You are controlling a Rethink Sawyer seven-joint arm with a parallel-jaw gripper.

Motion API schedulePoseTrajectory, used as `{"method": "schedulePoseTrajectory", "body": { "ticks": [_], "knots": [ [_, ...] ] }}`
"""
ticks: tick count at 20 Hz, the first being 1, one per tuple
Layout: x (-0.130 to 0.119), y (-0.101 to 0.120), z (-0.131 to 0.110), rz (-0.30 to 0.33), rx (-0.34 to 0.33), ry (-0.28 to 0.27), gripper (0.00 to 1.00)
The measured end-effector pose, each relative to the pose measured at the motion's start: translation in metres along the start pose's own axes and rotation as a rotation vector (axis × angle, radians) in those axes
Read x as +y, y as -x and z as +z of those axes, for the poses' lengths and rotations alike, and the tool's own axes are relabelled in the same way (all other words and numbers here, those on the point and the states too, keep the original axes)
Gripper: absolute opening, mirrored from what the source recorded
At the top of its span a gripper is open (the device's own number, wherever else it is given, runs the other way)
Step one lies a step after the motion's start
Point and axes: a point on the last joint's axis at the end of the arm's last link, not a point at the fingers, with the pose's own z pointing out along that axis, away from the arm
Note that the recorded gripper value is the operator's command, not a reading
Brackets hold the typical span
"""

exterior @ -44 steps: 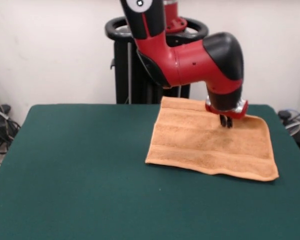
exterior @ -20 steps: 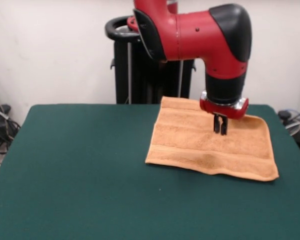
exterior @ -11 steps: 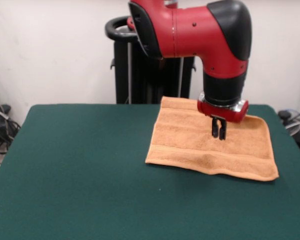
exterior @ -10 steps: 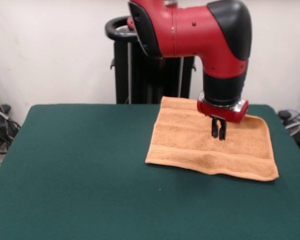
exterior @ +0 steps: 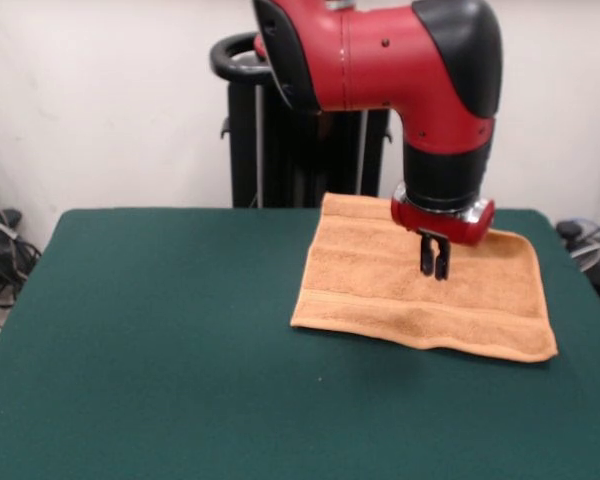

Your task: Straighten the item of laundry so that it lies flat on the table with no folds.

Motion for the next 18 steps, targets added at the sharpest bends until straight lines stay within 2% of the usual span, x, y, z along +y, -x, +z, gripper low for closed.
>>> {"method": "schedulePoseTrajectory", "body": {
  "ticks": [7,11,18],
  "knots": [
    [0.002,0.005,-0.013,-0.001,0.022,-0.019,0.00],
    [0.006,0.016,-0.018,0.001,0.017,-0.020,0.00],
    [0.010,0.036,-0.011,0.011,-0.003,-0.012,0.00]
  ]
}}
